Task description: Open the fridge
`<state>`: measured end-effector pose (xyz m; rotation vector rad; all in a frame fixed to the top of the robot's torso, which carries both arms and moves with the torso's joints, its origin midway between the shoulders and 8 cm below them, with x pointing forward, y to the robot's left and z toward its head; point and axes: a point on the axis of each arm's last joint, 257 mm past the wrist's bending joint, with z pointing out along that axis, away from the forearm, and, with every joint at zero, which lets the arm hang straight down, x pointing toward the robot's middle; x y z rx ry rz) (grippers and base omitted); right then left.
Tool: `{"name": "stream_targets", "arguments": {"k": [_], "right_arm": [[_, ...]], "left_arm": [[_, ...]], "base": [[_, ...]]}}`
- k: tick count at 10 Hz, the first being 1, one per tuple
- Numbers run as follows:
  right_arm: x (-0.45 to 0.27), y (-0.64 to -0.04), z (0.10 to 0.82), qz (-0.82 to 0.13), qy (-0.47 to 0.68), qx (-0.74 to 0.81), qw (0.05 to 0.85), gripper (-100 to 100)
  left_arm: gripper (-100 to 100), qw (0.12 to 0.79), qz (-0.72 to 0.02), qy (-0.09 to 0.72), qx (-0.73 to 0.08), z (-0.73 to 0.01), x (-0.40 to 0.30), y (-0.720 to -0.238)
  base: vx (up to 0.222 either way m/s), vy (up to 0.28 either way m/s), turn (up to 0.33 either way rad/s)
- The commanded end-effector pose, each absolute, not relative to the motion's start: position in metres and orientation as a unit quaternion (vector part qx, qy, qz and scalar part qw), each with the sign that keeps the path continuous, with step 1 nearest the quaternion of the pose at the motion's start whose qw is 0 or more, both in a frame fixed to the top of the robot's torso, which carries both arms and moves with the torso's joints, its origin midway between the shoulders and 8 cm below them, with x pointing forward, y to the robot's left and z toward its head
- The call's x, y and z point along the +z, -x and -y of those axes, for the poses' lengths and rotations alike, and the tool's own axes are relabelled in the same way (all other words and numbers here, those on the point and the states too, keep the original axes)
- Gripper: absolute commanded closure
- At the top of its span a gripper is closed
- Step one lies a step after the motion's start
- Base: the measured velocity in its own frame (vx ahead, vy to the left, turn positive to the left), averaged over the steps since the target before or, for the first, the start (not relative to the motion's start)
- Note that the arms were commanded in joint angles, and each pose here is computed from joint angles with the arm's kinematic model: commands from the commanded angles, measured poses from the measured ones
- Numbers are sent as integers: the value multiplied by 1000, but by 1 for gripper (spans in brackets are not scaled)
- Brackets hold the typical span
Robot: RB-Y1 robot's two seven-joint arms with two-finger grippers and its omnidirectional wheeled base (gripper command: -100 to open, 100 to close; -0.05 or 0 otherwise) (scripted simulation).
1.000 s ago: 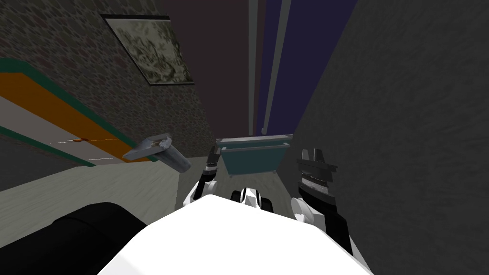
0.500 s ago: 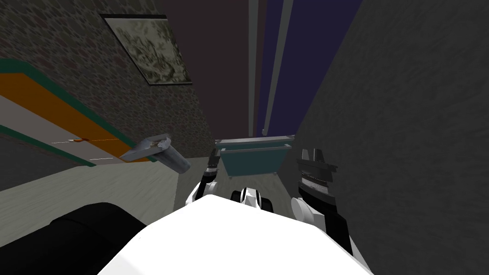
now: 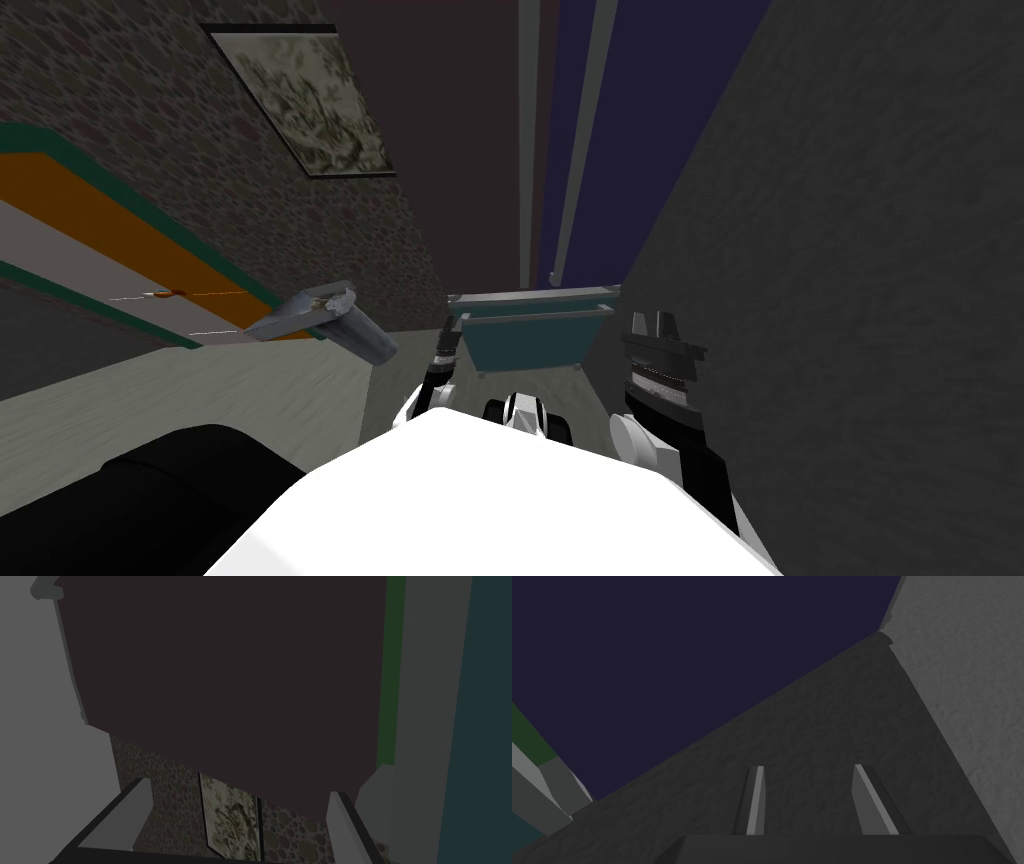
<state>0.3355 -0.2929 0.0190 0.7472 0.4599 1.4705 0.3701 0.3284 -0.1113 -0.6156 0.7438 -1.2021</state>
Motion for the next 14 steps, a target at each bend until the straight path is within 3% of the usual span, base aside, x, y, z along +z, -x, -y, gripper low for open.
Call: {"name": "stream_targets", "arguments": {"k": [1, 14], "right_arm": [[19, -336, 293, -203, -330, 649, 655, 0], [19, -336, 293, -203, -330, 649, 655, 0]], "left_arm": [[-100, 716, -340, 282, -540, -332, -129, -371], [-100, 704, -360, 317, -524, -339, -209, -366]], "base": [[58, -10, 11], [49, -8, 12]]}}
